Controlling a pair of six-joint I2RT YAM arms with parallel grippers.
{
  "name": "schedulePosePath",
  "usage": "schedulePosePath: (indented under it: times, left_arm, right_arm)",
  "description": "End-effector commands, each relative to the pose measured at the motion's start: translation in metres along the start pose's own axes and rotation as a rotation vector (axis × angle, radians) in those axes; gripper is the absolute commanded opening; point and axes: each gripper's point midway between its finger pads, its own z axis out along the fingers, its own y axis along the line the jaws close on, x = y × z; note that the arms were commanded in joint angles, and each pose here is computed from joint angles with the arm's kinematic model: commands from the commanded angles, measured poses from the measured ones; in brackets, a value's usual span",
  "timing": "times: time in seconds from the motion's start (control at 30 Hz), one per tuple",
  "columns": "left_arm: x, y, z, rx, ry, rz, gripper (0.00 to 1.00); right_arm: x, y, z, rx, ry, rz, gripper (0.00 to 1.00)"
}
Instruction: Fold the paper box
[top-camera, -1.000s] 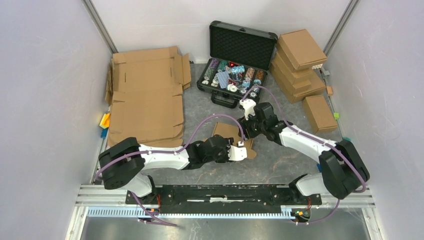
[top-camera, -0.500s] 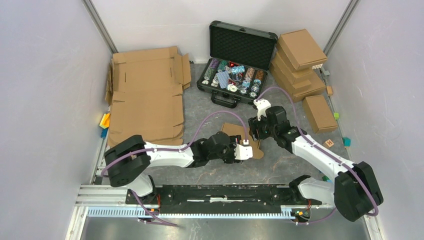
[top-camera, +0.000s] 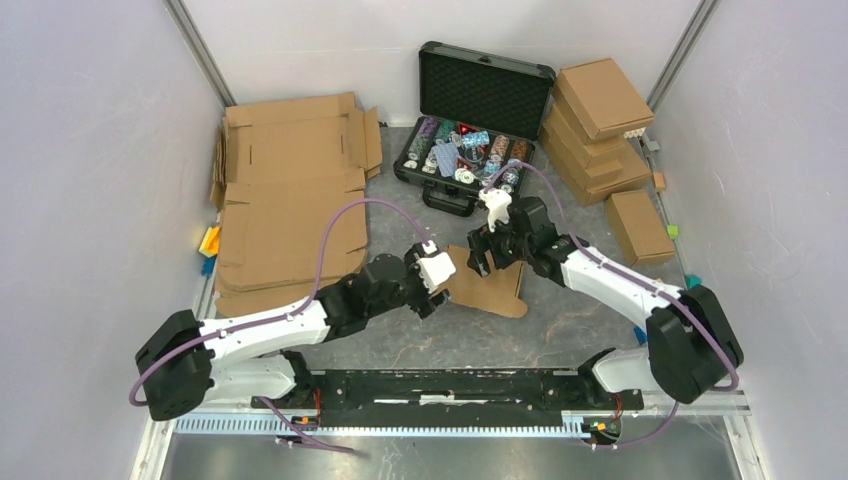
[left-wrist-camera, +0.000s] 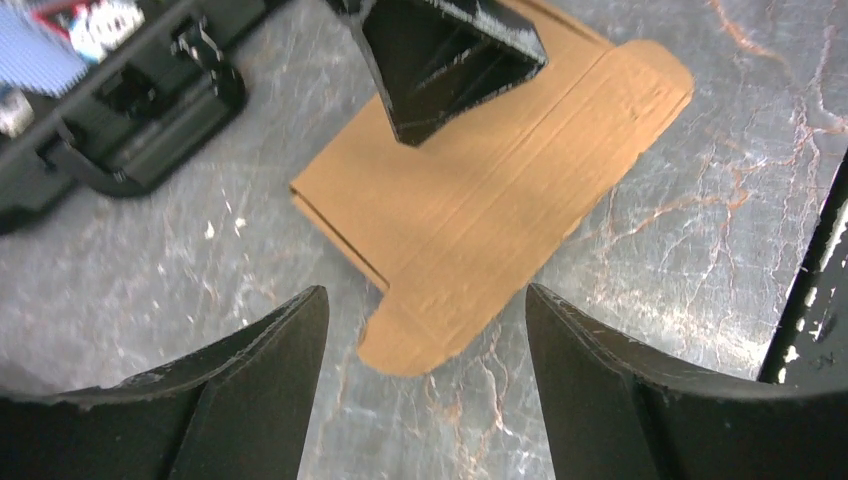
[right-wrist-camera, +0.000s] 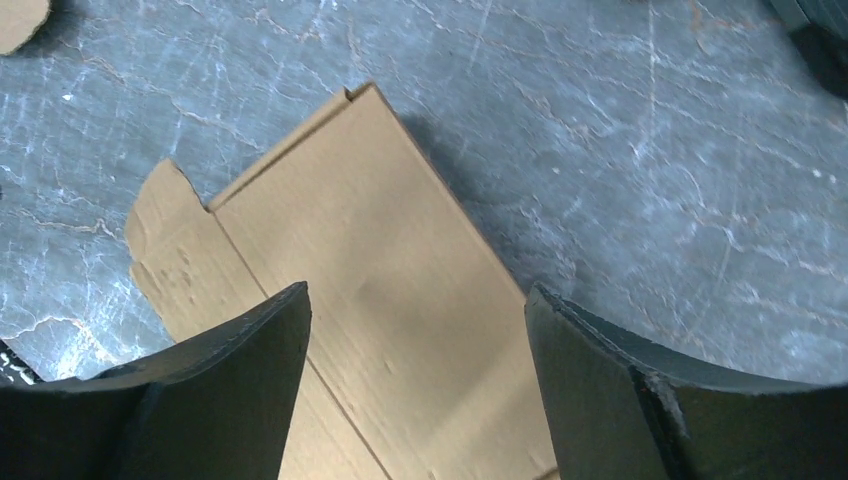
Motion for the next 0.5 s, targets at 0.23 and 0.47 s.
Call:
schedulePosePath:
  times: [0.23, 0.47]
  left_arm:
    - [0.059, 0.002, -0.009, -0.04, 0.126, -0.158, 0.79]
    - [0.063, 0.0, 0.001, -0.002, 0.123, 0.001, 0.81]
  right_arm:
    - [-0.031, 0.014, 0.033, -0.085, -0.021, -0.06, 0.84]
    - [-0.027, 0.015, 0.036, -0.097, -0.016, -0.06, 0.83]
